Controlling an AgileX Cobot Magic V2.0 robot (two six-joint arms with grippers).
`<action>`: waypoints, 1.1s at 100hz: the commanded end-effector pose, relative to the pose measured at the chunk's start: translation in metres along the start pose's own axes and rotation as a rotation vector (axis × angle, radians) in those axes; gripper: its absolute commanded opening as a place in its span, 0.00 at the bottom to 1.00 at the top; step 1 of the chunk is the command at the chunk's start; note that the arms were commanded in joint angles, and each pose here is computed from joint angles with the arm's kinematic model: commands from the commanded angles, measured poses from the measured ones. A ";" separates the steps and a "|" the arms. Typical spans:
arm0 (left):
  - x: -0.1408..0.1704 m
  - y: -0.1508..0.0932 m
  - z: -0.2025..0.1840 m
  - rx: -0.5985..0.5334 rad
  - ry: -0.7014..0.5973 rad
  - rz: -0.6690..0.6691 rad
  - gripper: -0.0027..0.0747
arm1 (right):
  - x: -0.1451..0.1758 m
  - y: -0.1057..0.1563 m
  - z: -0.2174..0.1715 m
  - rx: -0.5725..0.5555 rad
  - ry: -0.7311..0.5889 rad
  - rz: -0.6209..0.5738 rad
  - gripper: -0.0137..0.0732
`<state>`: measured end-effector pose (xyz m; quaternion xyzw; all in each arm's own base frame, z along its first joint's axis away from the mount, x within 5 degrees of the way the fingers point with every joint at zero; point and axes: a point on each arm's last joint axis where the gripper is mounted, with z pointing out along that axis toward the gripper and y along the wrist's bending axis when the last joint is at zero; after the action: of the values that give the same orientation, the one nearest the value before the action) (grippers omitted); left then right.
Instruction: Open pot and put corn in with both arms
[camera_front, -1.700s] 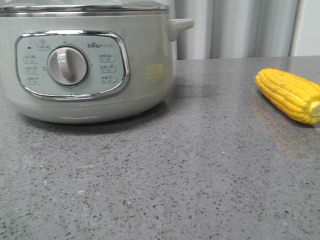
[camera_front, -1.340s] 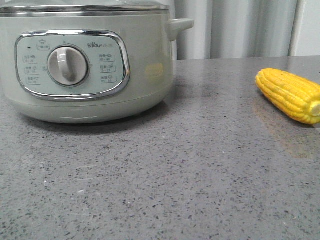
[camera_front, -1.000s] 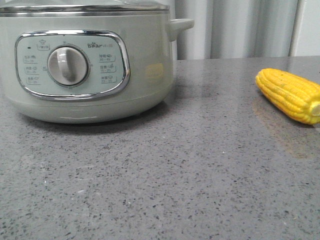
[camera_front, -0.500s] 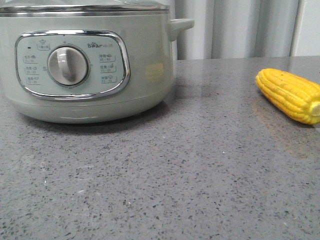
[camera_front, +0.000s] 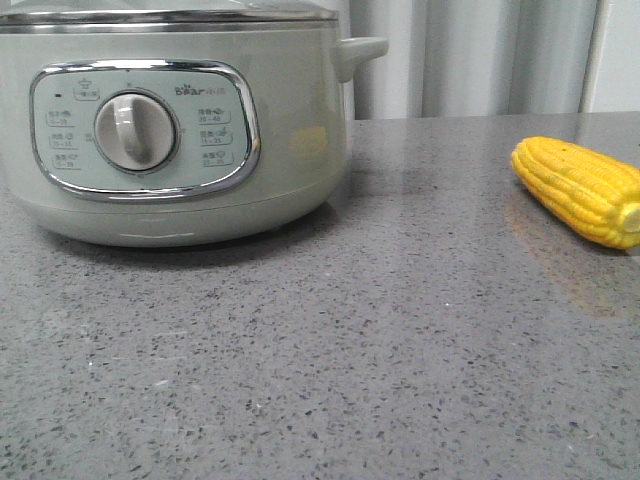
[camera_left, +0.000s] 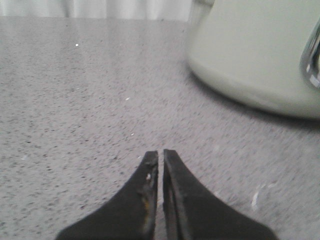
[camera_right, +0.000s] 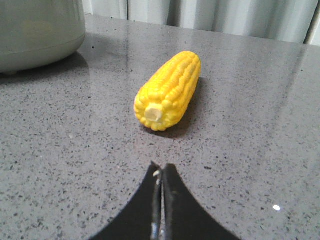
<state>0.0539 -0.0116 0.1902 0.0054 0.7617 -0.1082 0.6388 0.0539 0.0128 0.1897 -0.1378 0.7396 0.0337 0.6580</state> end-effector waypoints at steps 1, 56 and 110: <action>-0.002 0.000 -0.001 0.018 -0.101 -0.134 0.01 | -0.002 0.000 0.000 0.012 -0.102 0.002 0.07; -0.012 0.002 -0.002 0.008 -0.220 -0.172 0.01 | -0.003 0.000 0.000 0.013 -0.111 0.002 0.07; -0.013 0.002 -0.002 0.006 -0.229 -0.172 0.01 | -0.003 0.000 0.000 0.013 -0.111 0.002 0.07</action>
<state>0.0553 -0.0106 0.2029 -0.0540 0.7124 -0.1635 0.6803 0.0542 0.0130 0.1925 -0.1343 0.7298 0.0370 0.6694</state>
